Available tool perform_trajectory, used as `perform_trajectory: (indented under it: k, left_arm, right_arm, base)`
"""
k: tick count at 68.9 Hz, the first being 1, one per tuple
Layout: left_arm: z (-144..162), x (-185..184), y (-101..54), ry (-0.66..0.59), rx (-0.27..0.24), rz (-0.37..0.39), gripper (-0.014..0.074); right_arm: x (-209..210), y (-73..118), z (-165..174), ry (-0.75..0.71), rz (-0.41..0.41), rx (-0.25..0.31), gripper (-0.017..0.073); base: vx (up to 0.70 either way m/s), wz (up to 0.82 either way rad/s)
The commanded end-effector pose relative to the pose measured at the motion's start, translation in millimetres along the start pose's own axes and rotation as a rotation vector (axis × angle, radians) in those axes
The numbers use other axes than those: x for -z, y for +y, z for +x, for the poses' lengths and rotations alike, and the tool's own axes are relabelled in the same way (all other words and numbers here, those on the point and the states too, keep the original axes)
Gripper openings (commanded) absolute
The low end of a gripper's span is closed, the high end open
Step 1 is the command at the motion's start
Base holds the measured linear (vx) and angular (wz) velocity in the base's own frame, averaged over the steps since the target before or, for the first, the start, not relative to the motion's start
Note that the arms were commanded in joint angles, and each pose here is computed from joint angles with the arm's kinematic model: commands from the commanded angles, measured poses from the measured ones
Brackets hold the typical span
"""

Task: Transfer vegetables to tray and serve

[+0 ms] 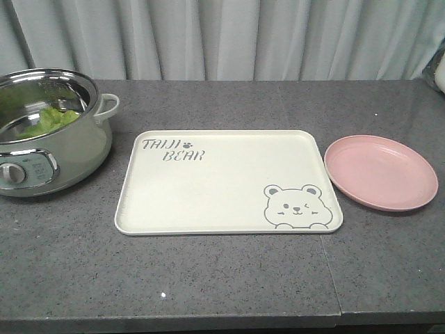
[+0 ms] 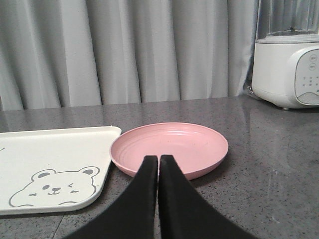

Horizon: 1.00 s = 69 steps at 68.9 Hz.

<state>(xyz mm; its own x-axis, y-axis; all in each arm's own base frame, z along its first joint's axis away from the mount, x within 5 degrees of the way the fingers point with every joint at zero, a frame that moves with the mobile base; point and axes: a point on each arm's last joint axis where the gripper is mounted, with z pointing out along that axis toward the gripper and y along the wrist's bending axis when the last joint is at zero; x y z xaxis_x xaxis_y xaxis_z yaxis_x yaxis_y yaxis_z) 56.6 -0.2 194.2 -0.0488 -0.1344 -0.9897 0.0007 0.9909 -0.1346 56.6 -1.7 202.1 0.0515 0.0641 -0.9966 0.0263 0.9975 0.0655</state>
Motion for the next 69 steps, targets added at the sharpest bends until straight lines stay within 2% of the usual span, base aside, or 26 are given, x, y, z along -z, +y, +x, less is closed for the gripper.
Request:
perform_trajectory:
  k: [1,69]
  left_arm:
    - [1.1,-0.1,-0.4,-0.061,0.013,0.016,-0.0006]
    - [1.1,-0.1,-0.4,-0.061,0.013,0.016,-0.0006]
  right_arm:
    - [0.3,0.4,-2.1,-0.065,-0.004,0.02,-0.0003]
    - [0.3,0.4,-2.1,-0.065,-0.004,0.02,-0.0003]
  base:
    - [0.0,0.0]
    - [0.0,0.0]
